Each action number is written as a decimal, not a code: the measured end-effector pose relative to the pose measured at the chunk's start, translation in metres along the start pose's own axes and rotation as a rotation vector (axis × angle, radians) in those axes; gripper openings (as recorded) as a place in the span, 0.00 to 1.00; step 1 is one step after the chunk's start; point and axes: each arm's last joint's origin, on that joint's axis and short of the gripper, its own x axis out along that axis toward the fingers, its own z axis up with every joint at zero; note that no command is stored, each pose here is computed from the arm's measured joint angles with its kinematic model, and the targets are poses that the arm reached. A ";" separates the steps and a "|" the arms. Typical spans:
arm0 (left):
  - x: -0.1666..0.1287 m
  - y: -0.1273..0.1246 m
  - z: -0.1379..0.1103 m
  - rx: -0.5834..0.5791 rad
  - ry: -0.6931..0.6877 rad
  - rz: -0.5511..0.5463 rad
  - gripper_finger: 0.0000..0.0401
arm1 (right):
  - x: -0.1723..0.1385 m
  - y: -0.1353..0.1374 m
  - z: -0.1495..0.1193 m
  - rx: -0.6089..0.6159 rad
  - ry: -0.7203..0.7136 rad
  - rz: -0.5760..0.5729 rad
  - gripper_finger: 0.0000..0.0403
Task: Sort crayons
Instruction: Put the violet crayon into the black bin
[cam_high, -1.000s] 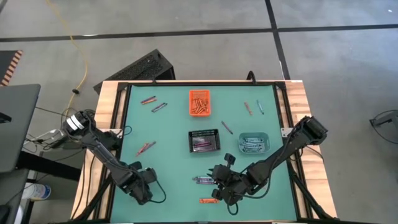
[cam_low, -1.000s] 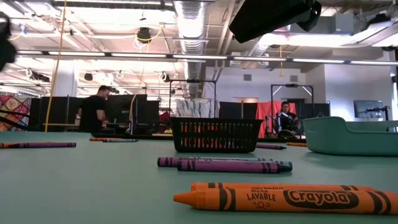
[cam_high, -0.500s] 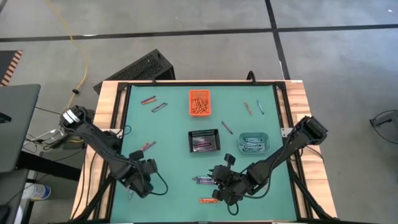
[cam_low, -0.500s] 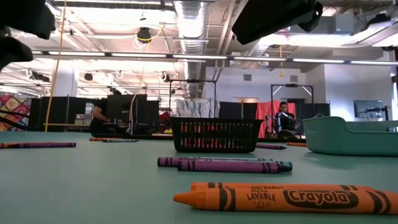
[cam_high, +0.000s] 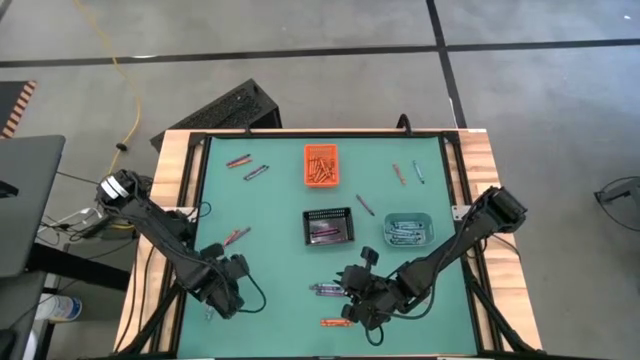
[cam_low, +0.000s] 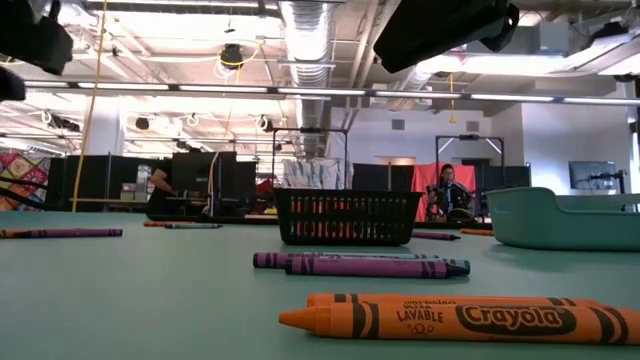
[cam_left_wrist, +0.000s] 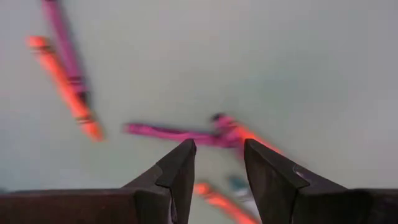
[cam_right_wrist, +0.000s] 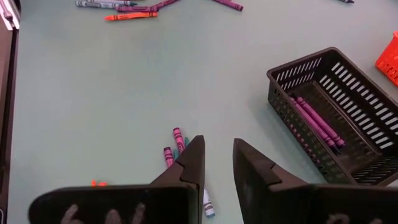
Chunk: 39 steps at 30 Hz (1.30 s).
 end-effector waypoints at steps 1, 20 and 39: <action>0.001 -0.003 -0.003 -0.005 0.009 -0.030 0.32 | 0.000 0.000 0.000 0.000 0.000 0.000 0.19; 0.013 -0.010 -0.023 -0.034 0.020 -0.093 0.32 | 0.005 -0.004 -0.010 0.015 0.016 -0.012 0.19; 0.031 -0.018 -0.027 0.007 0.075 -0.062 0.32 | 0.007 -0.005 -0.009 0.019 0.016 -0.016 0.19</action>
